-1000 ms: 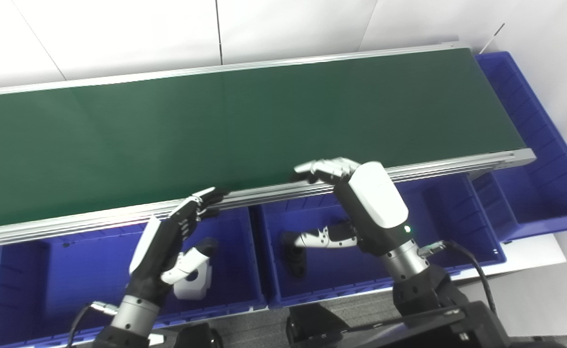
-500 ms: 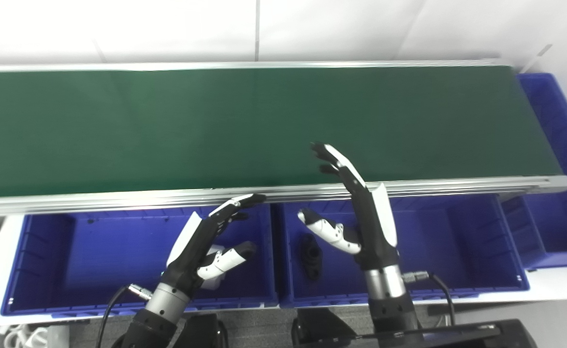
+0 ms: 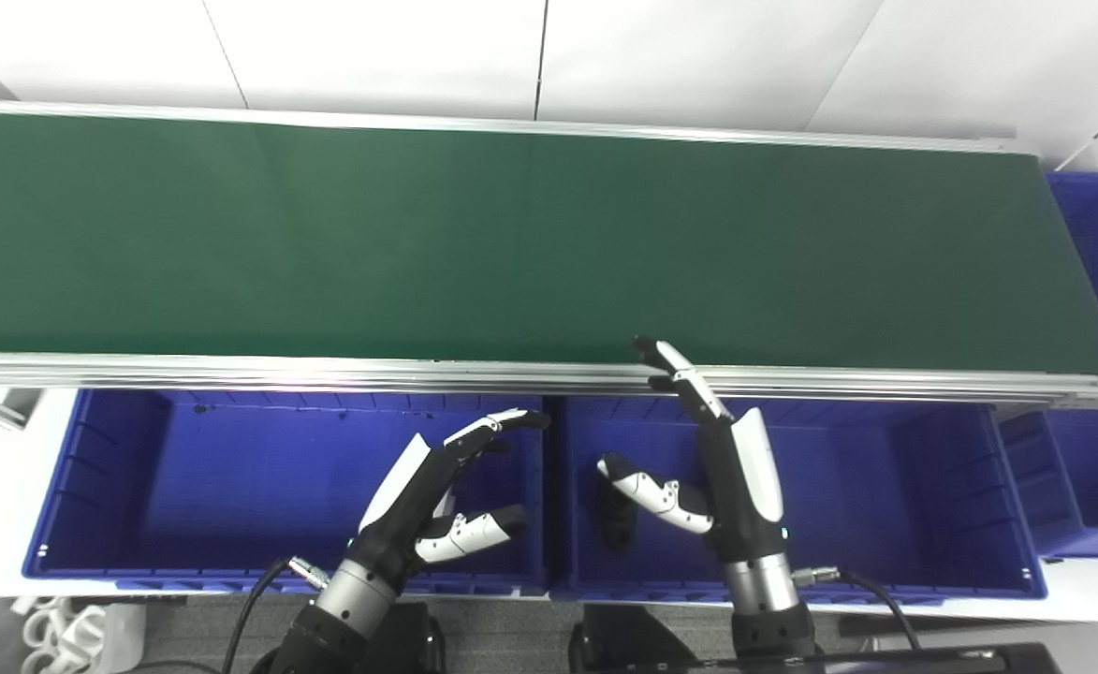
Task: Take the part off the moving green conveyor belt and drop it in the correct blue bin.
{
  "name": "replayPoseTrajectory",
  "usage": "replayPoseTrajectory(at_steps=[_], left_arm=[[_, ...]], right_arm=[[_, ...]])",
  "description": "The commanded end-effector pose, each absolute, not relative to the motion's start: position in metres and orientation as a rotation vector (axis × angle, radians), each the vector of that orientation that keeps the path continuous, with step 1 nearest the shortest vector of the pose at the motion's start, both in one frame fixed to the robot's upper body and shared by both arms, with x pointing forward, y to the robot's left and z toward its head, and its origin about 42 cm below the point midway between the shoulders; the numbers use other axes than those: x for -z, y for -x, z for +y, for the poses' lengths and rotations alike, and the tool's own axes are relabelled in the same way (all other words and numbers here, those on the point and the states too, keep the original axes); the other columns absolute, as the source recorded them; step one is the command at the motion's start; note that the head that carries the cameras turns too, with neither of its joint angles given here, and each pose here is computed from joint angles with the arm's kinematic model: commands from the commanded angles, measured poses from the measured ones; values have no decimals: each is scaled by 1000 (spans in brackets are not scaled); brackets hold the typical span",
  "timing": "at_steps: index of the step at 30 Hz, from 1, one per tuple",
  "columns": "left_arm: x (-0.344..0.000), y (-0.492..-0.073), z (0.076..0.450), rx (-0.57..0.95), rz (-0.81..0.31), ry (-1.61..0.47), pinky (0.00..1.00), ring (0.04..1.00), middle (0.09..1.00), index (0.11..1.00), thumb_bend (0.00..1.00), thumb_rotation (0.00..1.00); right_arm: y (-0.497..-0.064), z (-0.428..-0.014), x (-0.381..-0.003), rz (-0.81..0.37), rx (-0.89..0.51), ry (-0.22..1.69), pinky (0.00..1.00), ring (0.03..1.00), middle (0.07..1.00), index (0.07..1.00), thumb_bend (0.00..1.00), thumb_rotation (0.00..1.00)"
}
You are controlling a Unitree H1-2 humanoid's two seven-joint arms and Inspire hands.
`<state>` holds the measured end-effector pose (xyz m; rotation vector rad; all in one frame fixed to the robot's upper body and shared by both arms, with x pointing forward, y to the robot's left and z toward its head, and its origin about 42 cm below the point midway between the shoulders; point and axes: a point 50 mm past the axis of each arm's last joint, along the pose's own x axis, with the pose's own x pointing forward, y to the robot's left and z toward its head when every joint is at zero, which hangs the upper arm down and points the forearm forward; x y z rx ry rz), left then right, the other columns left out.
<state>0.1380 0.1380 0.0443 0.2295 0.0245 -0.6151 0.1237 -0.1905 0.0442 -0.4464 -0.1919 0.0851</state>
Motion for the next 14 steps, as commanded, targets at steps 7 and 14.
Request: replayPoseTrajectory(at_steps=[7,14], left_arm=[[-50,-141,134,598,-40,-215,783,882,854,772,725,785],[-44,-141,135,599,-40,-228,767,877,848,773,749,803]], right_arm=[[-122,-186,-48,-228,-92,377,720,824,879,860,657,725],[-123,-185,-41,-213,-99,376,695,809,875,858,661,713]])
